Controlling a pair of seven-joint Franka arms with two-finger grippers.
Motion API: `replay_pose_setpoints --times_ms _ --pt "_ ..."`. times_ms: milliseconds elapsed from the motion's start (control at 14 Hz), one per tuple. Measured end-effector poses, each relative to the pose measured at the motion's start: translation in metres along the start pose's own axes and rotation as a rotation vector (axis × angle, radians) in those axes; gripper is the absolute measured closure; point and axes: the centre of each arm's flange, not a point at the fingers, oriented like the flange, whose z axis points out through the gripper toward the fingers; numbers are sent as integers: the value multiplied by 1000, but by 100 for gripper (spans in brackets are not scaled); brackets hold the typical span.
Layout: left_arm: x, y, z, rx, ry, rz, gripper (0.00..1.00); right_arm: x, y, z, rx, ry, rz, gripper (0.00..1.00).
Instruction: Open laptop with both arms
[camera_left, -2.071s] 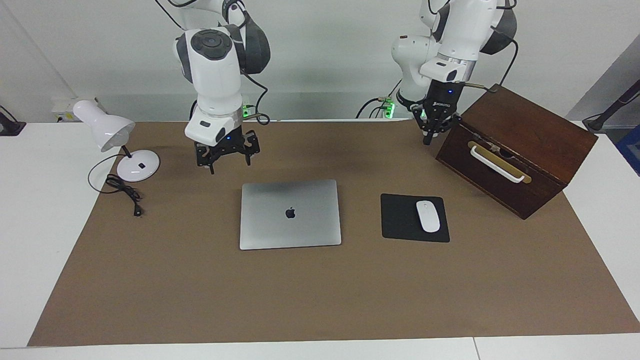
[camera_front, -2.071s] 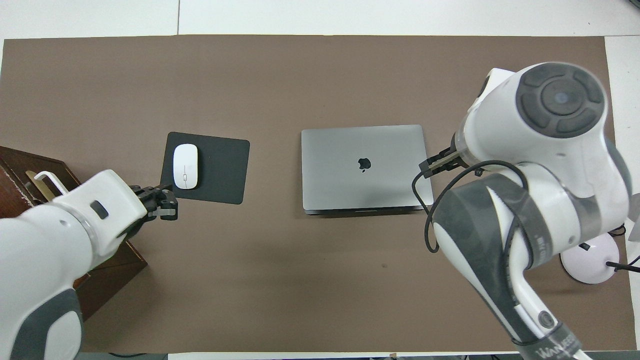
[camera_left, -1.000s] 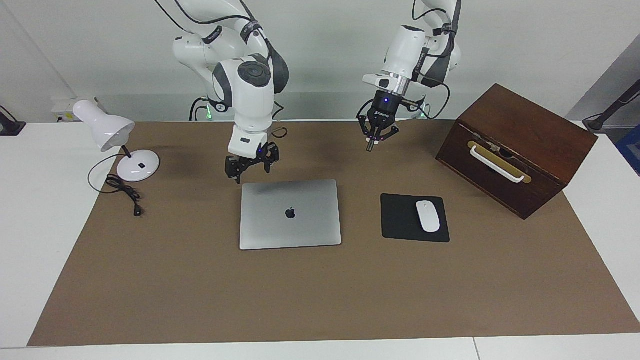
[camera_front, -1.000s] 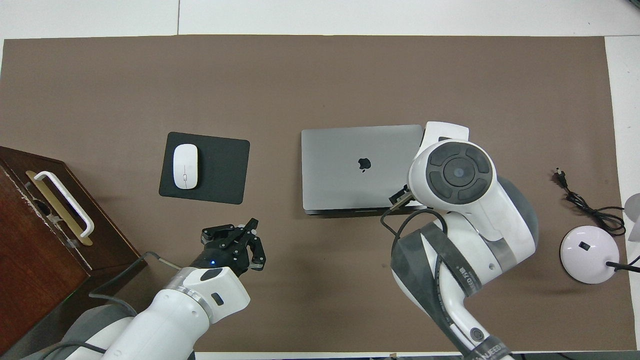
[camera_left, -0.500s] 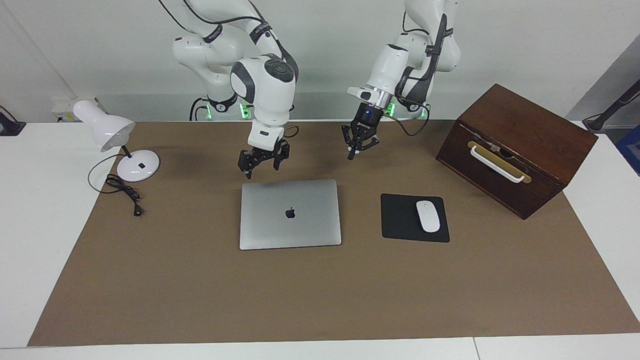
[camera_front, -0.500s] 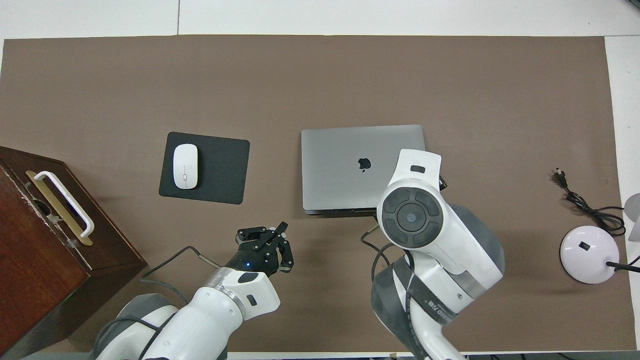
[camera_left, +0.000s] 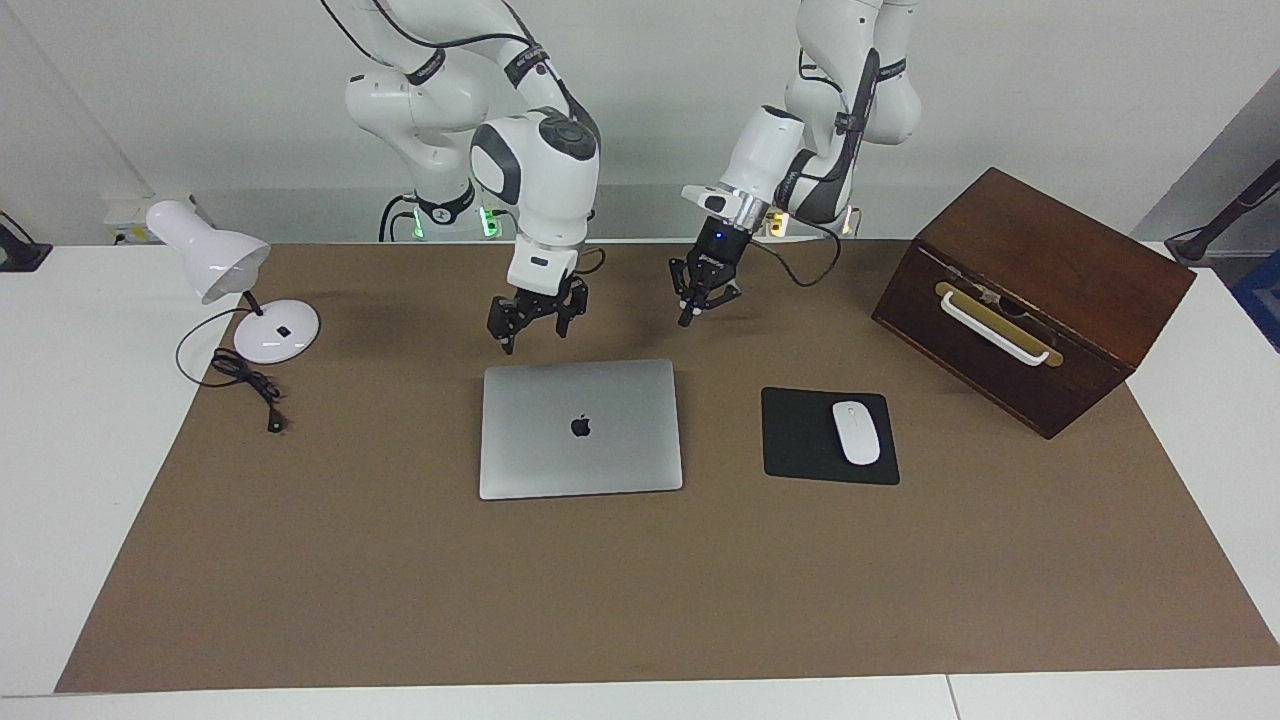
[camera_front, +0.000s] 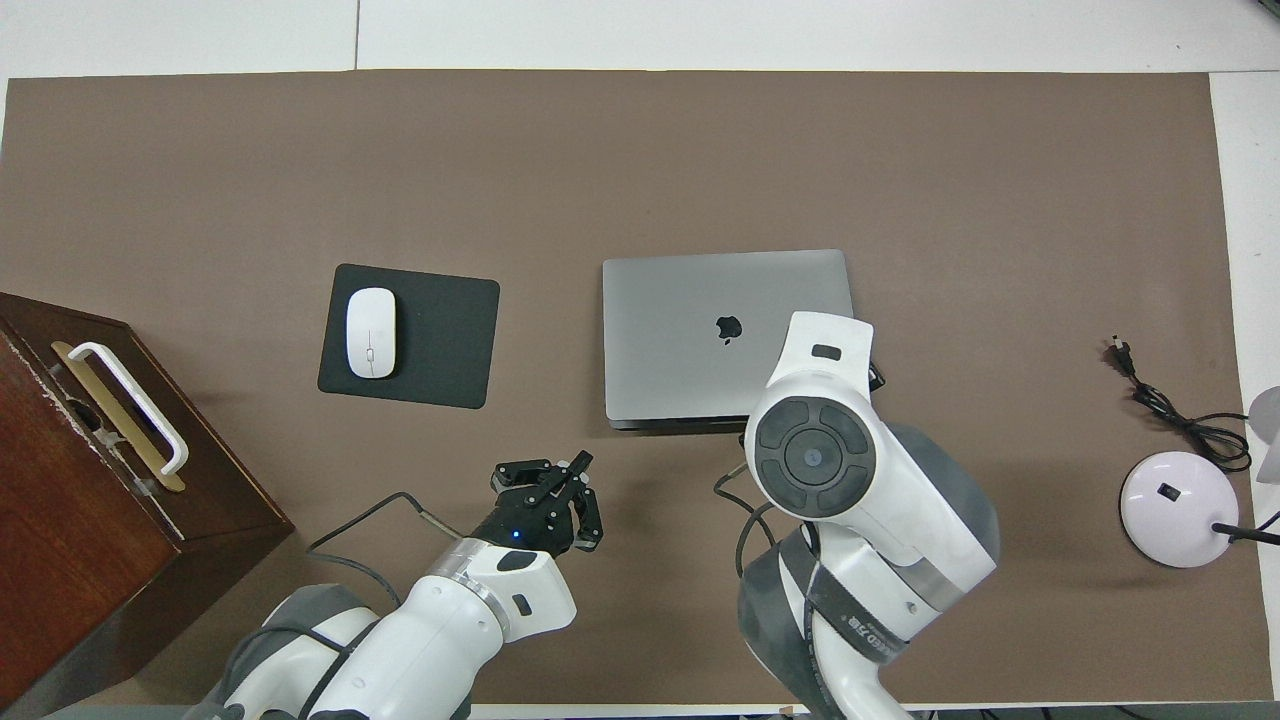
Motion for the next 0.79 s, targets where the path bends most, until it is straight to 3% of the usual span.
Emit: replay_pose_setpoints --times_ms 786 --pt "-22 18 29 -36 -38 19 99 -14 -33 26 -68 33 14 0"
